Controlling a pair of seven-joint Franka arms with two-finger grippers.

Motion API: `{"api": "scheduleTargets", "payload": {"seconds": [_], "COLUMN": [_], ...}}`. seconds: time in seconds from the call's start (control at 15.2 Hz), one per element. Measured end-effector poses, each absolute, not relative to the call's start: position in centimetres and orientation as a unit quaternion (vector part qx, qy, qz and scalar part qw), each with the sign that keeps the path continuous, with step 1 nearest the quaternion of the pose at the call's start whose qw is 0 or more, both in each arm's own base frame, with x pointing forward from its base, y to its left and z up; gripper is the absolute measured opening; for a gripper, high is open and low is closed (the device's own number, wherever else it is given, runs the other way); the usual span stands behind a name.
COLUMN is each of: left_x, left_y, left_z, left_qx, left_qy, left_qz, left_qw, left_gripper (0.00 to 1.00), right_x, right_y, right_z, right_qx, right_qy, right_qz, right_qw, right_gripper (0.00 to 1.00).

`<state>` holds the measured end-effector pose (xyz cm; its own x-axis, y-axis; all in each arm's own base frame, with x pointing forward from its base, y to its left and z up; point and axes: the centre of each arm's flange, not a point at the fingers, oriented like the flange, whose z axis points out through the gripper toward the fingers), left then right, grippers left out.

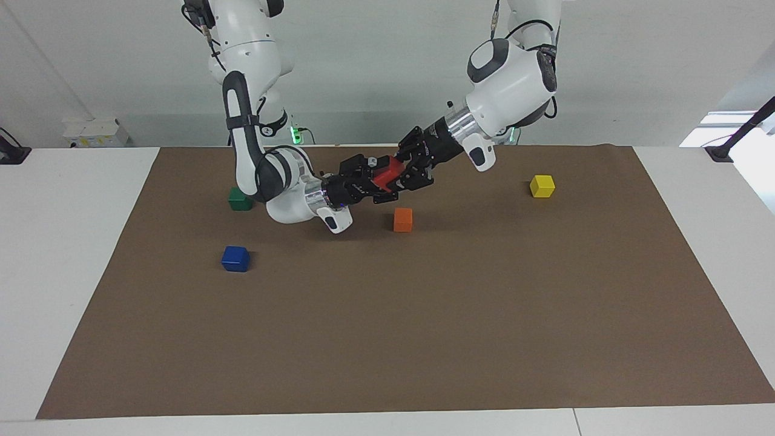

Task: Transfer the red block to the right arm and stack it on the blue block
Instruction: 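Bring the red cube toward the right gripper and grasp it there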

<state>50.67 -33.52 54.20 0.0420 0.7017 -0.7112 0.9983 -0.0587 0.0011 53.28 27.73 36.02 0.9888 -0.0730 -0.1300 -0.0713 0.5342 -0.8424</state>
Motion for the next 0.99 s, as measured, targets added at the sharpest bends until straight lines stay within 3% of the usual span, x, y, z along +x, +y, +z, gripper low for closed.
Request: {"api": "scheduleTargets", "payload": {"seconds": [0.86,0.99], "left_x": [51.4,51.4], "left_y": [-30.4,-30.4], "left_z": [55.4,55.5], "left_qx": [0.659,0.658], "left_qy": [0.643,0.642], "left_qz": [-0.291,-0.292], "left_qw": [0.261,0.263], "left_gripper": [0.54,0.54], "right_x": [53.6,53.6], "right_y": [28.8,28.9], "right_z": [36.5,36.4], "right_qx": [-0.492,-0.494], "right_qy": [0.077,0.079], "right_qz": [-0.007,-0.008], "right_qw": [0.867,0.866], "right_gripper": [0.97,0.74]}}
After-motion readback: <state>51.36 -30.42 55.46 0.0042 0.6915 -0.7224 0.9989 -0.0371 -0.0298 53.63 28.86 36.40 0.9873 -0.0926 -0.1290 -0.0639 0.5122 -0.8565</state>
